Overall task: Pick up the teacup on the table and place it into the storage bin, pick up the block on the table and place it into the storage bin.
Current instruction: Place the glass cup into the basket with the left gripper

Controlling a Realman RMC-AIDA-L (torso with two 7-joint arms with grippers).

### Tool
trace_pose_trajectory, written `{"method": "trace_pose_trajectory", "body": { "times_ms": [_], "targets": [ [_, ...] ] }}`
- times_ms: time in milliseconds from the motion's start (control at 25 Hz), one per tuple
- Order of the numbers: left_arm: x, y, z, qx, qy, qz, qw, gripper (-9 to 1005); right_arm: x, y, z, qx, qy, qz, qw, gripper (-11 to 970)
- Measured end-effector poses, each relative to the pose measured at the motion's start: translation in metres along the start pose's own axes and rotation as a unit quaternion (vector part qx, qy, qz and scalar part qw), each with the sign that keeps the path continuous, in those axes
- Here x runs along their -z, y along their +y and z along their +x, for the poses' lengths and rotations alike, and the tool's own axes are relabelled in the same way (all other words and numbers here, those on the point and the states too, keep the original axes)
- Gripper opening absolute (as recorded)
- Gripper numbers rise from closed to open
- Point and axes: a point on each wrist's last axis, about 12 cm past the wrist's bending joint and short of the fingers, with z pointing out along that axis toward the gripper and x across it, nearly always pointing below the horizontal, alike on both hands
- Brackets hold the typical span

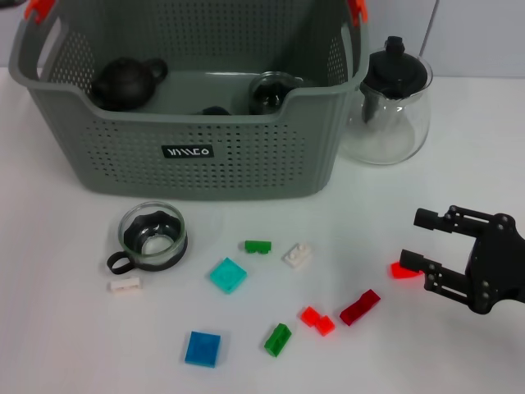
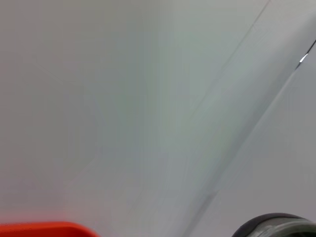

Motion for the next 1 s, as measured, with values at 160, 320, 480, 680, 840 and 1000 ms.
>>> {"method": "trace_pose_trajectory", "body": {
  "times_ms": [160, 320, 480, 680, 840, 1000],
  "targets": [
    [-0.041, -0.005, -0.017, -0.082, 0.066, -0.096, 0.990, 89, -0.003, -0.001, -0.001, 0.001, -0.003, -0.003, 1.000, 594],
    [-0.073, -0.009, -0.019, -0.144, 0.128, -0.172, 0.966, 101, -0.004, -0.002, -0.002, 0.002, -0.005, -0.003, 1.000, 594],
    [-0.100, -0.007, -0.011, -0.194, 0.177, -0.234, 0.936, 112, -0.005, -0.001, -0.001, -0.001, -0.006, -0.004, 1.000, 593],
    [-0.129, 0.001, 0.017, -0.261, 0.244, -0.294, 0.887, 127, -0.004, 0.000, 0.000, -0.002, -0.006, -0.002, 1.000, 593],
    [-0.145, 0.011, 0.041, -0.297, 0.283, -0.318, 0.855, 139, -0.004, 0.001, 0.001, -0.005, -0.007, -0.002, 1.000, 593],
    [-0.152, 0.017, 0.054, -0.314, 0.284, -0.327, 0.845, 150, -0.005, 0.001, 0.002, -0.006, -0.006, -0.003, 1.000, 593]
  ]
}}
